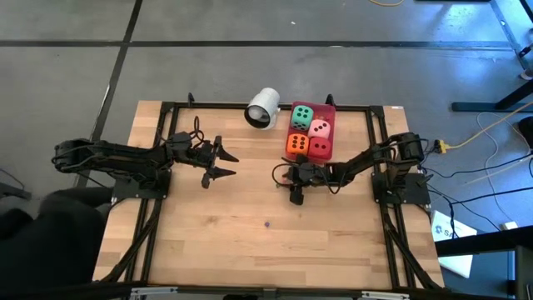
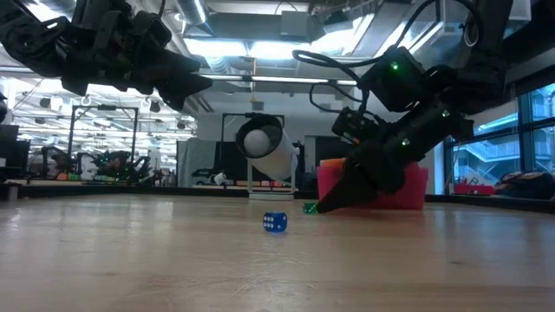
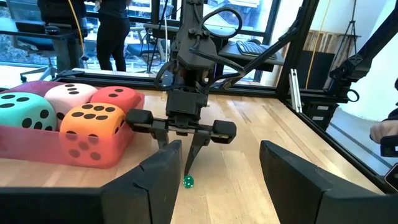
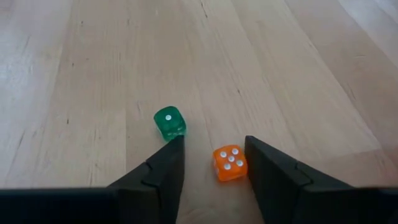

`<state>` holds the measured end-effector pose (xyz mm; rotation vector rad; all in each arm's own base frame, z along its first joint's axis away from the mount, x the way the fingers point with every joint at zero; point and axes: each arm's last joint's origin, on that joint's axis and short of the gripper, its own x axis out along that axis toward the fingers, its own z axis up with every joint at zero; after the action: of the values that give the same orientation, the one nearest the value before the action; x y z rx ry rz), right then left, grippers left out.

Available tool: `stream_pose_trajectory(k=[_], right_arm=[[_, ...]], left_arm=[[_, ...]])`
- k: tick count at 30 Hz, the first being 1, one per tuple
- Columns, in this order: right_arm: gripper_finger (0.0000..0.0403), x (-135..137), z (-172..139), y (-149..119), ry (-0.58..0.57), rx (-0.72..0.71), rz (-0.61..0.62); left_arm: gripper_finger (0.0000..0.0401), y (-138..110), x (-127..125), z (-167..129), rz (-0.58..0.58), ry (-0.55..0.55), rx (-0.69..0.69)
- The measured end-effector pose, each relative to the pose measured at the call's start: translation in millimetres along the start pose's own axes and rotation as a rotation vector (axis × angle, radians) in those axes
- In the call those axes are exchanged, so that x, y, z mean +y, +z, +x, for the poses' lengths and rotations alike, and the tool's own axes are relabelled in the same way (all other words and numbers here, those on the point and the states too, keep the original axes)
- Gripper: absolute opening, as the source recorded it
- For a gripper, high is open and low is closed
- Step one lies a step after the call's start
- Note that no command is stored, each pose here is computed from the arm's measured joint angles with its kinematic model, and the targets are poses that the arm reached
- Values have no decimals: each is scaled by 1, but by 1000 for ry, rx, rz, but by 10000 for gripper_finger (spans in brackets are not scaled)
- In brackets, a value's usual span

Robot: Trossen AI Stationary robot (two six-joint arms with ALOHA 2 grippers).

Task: Pick & Place Dice
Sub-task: Put the small orange dice into the red bin

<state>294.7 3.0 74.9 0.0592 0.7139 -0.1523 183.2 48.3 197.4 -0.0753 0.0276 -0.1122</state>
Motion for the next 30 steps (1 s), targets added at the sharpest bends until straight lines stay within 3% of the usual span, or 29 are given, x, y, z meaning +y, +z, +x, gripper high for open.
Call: stream_pose_trajectory(k=[16, 30], right_arm=[[54, 3, 0, 2, 19, 1, -5], [54, 7, -26, 25, 49, -7, -20]], left_arm=[[210, 0, 0, 0, 0, 0, 0], [210, 0, 0, 0, -3, 0, 2]])
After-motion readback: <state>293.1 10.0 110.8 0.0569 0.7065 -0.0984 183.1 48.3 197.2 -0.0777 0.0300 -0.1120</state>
